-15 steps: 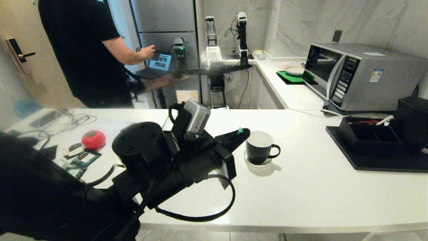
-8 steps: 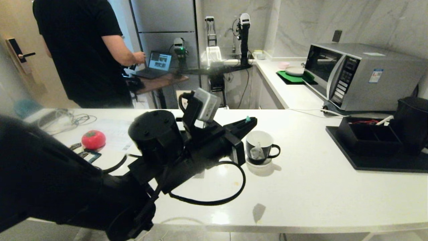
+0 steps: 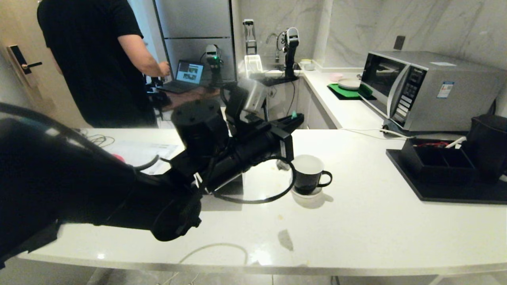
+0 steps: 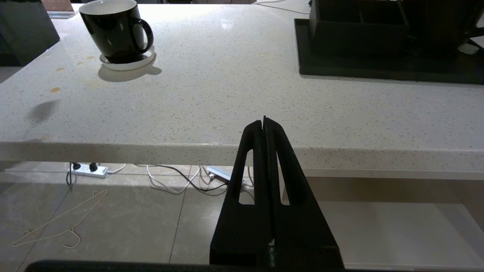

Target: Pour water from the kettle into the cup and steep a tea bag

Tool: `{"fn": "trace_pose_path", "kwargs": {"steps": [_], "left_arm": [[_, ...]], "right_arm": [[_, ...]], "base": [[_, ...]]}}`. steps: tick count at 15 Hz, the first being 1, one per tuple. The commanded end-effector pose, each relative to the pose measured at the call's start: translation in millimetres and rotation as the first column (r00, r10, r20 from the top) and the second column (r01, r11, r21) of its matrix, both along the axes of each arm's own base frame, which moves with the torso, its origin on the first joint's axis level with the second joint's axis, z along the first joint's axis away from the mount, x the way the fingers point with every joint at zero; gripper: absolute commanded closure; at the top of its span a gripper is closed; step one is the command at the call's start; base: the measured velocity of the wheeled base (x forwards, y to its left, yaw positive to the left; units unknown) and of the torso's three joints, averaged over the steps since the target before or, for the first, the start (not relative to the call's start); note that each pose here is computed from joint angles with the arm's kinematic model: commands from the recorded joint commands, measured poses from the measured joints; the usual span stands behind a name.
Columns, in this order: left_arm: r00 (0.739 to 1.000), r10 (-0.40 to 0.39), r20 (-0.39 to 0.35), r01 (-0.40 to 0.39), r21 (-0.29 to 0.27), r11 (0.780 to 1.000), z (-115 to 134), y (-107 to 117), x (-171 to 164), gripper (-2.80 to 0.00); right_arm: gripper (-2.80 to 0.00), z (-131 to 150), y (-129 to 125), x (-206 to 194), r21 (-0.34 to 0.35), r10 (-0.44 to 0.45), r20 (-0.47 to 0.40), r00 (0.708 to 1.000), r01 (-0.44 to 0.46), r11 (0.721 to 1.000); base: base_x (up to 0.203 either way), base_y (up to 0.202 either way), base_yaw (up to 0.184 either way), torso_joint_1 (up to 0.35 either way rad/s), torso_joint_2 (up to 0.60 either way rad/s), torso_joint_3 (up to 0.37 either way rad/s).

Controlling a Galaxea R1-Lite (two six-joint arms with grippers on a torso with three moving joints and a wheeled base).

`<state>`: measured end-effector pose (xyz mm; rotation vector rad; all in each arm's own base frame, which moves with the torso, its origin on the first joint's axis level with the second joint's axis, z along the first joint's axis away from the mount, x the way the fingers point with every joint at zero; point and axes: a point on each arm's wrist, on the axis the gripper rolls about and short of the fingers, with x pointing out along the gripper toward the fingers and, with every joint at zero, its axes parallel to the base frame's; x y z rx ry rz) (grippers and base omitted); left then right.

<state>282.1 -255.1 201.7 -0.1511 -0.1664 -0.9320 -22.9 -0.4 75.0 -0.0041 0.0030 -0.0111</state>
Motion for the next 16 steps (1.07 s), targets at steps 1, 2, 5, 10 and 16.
{"fn": "trace_pose_path", "kwargs": {"steps": [1,2,5,10,16], "left_arm": [[1.000,0.014,0.015,-0.014,-0.010,1.000,5,3,13,0.00],[1.000,0.013,0.021,-0.013,-0.010,1.000,9,5,20,0.00],[0.999,-0.004,0.032,0.004,0.000,1.000,17,7,43,0.00],[0.999,-0.043,0.026,0.043,0.018,0.999,28,-7,70,0.00],[0.994,-0.101,-0.031,0.103,0.066,0.992,12,-24,87,0.00]], "right_arm": [[0.00,0,0,0,-0.001,0.000,-0.002,1.000,0.000,1.000],[0.00,0,0,0,-0.001,0.000,-0.002,1.000,0.000,1.000],[0.00,0,0,0,-0.001,0.000,-0.002,1.000,0.000,1.000],[0.00,0,0,0,-0.001,0.000,-0.003,1.000,0.000,1.000],[0.00,0,0,0,-0.001,0.000,-0.003,1.000,0.000,1.000]], "base": [[0.000,0.000,0.000,0.000,0.00,0.000],[0.000,0.000,0.000,0.000,0.00,0.000],[0.000,0.000,0.000,0.000,0.00,0.000],[0.000,0.000,0.000,0.000,0.00,0.000],[0.000,0.000,0.000,0.000,0.00,0.000]]}}
